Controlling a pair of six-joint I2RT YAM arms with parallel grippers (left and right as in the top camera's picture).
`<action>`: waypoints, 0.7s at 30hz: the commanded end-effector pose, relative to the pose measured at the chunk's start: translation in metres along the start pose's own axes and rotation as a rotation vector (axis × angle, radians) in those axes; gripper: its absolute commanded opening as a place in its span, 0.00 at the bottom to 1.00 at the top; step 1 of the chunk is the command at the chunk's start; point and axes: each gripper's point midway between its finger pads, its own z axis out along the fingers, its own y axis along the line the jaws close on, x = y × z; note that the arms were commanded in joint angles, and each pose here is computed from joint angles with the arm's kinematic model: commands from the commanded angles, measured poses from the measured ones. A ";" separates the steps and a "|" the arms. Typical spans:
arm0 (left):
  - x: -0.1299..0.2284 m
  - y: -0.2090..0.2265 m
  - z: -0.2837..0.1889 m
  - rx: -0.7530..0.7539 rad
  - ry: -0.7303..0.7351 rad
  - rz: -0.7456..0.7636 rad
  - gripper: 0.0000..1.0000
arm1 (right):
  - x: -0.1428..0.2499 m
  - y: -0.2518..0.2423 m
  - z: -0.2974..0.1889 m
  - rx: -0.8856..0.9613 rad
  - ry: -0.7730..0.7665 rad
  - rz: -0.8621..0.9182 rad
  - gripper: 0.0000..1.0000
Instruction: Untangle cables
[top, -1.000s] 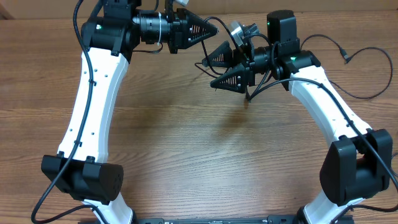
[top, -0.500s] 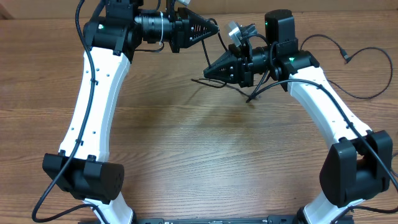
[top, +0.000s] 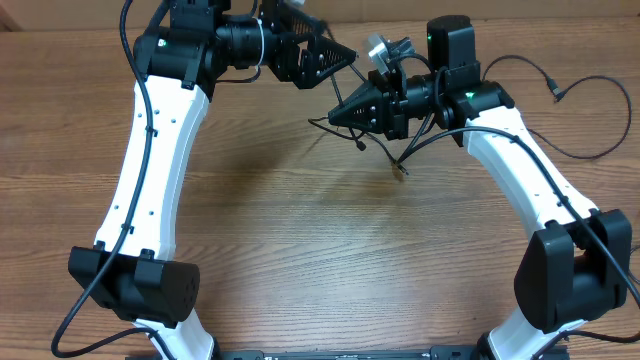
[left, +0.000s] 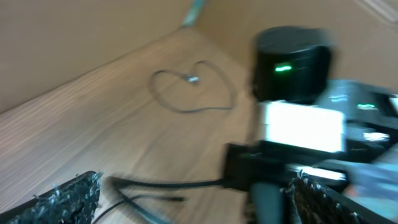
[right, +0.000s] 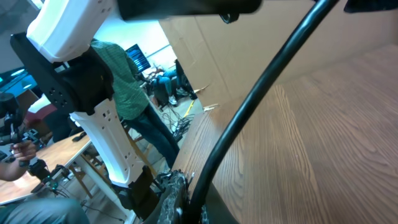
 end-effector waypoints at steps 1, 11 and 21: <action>0.002 0.039 -0.008 -0.231 0.021 -0.010 1.00 | -0.013 0.002 -0.013 0.050 -0.010 -0.032 0.04; 0.018 0.081 -0.024 -0.498 0.085 -0.044 1.00 | -0.004 -0.054 -0.059 0.397 -0.018 0.142 0.04; 0.046 0.093 -0.037 -0.602 0.189 -0.105 1.00 | 0.012 -0.128 -0.206 1.090 -0.215 0.498 0.04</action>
